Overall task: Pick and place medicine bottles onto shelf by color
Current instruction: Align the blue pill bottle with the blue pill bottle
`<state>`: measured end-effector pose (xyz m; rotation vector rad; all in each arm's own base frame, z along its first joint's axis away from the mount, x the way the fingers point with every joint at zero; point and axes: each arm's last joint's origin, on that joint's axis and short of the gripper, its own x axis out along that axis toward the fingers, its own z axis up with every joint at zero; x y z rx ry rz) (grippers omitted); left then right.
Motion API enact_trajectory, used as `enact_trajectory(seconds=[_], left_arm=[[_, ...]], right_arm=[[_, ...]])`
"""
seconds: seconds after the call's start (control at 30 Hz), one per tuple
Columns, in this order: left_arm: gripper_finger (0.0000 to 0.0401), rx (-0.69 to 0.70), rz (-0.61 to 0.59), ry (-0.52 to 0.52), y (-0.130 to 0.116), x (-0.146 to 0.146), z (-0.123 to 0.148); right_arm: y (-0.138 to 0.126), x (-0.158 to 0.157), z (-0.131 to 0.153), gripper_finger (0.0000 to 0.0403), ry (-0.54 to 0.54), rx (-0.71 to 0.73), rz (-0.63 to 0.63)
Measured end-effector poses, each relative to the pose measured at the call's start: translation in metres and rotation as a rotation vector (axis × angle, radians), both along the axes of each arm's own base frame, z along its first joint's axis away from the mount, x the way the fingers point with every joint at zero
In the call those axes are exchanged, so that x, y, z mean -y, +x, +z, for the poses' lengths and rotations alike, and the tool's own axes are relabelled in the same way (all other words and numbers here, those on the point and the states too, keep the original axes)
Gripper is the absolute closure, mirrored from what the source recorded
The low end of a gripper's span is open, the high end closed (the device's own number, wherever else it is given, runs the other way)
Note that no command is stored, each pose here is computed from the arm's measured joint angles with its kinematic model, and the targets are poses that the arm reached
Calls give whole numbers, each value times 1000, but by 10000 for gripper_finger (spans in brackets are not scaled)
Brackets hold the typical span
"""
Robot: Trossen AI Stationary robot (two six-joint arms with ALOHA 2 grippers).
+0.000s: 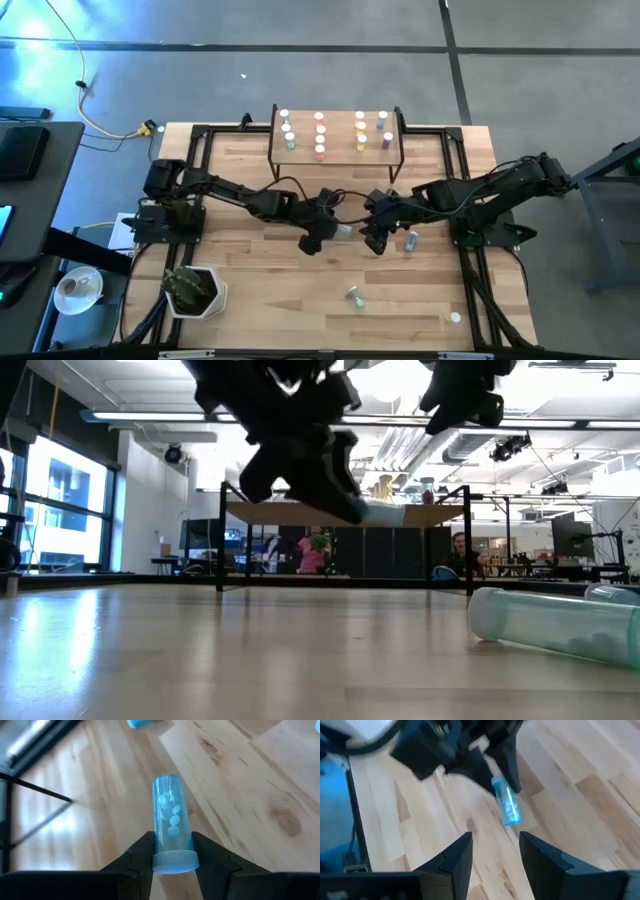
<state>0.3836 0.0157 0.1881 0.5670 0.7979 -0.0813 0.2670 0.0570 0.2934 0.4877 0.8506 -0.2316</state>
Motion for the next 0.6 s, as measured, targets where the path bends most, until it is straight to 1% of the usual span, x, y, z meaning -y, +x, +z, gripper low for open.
enact_trajectory(seconds=[0.13,0.23,0.37,0.47,0.6], left_arm=[[292,16,-7,110,-3,7,12],[292,33,-16,197,-5,14,20],[292,29,-18,311,-6,23,24],[291,24,-9,381,-8,27,28],[292,20,-11,420,-9,34,29]], right_arm=[[1,3,0,249,11,-4,54],[2,8,0,249,-20,-1,74],[5,17,1,249,-46,11,93],[9,22,4,249,-48,61,92],[18,29,13,249,-135,178,160]])
